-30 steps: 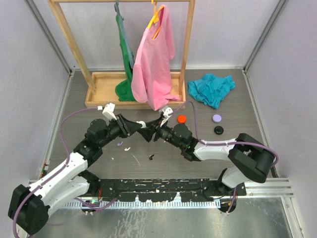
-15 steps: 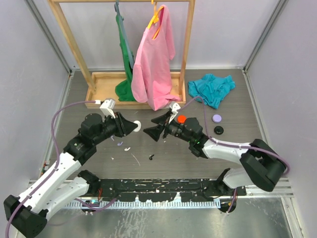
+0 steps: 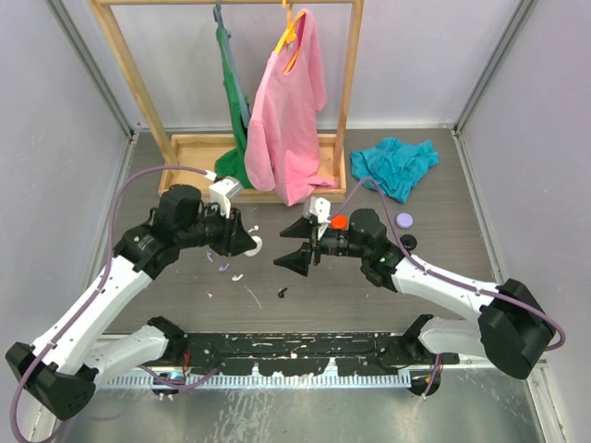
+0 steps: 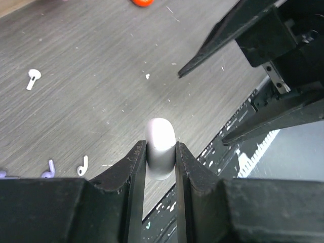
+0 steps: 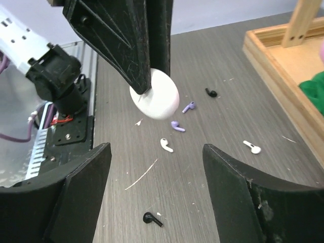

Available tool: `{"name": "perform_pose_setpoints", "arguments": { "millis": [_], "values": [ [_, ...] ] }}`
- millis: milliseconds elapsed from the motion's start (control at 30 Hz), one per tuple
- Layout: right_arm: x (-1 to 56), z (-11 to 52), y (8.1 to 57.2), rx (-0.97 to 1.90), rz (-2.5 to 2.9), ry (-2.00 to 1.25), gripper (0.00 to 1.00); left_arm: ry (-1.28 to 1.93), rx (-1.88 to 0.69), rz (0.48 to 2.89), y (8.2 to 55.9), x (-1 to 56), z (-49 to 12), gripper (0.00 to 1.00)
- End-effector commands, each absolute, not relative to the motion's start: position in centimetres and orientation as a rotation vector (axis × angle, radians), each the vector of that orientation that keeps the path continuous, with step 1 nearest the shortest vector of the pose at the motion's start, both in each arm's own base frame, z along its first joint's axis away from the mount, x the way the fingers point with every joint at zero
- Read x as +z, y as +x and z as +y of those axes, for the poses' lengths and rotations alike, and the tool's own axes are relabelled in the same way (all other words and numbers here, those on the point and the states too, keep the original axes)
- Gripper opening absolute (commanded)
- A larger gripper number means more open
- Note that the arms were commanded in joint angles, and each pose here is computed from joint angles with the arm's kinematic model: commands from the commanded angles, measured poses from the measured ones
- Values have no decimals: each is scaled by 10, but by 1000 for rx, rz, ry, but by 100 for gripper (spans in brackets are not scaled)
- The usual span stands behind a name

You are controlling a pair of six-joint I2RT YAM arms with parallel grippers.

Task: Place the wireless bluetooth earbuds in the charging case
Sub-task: Pick up the charging case at the center of the board.

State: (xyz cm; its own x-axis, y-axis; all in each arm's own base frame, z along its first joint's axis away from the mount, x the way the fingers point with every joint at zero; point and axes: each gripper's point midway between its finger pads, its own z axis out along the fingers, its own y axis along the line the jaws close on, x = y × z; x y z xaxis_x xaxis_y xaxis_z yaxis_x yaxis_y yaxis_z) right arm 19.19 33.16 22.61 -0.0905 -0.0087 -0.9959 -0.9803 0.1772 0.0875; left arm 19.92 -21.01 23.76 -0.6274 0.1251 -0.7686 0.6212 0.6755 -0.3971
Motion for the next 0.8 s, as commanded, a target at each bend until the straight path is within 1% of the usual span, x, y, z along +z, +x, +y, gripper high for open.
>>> {"name": "perform_pose_setpoints", "arguments": {
  "millis": [0,200,533,600,767],
  "values": [
    [246,343,181,1205,1253,-1157,77,817,-922,2077,182,257,-219,7],
    [250,353,170,1250,1168,-1226,75,995,-993,2020,168,264,-236,6],
    [252,362,152,1296,1132,-1307,69,1145,-968,2008,158,261,-244,6],
    [251,363,150,1293,1139,-1325,66,1166,-960,2029,153,258,-241,5],
    [247,367,148,1298,1161,-1354,56,1192,-948,2020,153,260,-241,5]
  ]
}}
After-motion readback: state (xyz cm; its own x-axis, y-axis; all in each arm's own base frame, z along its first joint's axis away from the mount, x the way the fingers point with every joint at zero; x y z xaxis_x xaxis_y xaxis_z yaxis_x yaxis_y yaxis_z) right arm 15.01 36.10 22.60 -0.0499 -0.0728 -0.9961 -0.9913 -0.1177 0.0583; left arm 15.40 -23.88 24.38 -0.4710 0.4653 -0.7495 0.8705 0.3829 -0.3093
